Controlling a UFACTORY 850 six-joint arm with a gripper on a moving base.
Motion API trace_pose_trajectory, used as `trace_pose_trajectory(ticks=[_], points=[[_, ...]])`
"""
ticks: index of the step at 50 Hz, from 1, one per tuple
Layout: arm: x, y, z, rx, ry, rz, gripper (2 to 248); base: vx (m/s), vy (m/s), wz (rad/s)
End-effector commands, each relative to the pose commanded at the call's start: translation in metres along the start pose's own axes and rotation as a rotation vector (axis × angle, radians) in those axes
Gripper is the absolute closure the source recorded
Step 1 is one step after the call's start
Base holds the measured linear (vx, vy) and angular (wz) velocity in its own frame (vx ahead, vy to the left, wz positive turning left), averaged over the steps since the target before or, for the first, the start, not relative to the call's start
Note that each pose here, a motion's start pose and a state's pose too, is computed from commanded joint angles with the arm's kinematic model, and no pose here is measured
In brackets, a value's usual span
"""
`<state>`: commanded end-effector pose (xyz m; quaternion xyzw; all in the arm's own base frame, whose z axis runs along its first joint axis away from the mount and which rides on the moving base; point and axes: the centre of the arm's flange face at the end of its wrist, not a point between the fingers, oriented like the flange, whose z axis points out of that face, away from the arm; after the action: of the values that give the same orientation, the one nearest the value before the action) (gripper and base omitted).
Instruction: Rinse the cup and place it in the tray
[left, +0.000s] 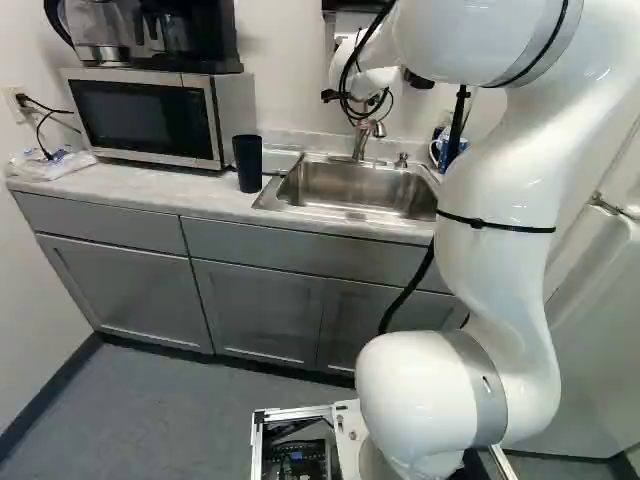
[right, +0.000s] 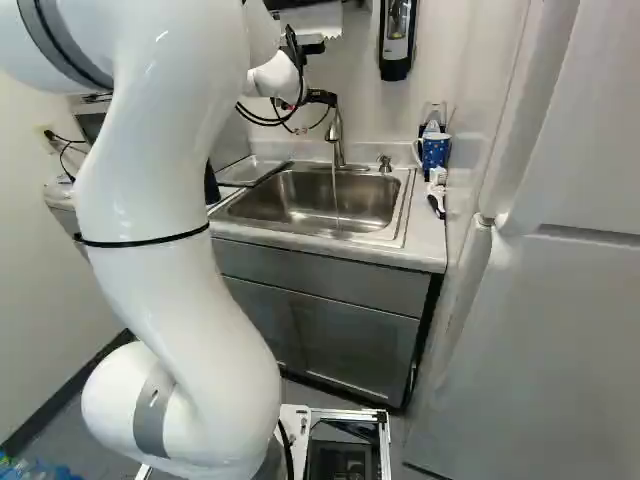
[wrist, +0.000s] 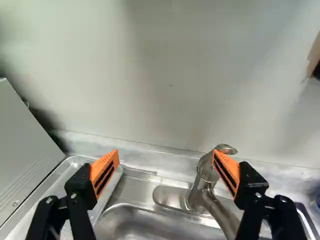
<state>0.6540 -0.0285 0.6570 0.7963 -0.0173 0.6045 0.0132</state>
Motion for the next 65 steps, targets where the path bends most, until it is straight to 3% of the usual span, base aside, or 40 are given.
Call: trace_pose_trajectory(ticks=[29,65], points=[[0.0,0.0,-0.006,0.0,0.007,0.0,3,0.0,0.0,0.0],[0.001,0.027,-0.065,-0.045,0.016,0.012,3,0.0,0.0,0.0]])
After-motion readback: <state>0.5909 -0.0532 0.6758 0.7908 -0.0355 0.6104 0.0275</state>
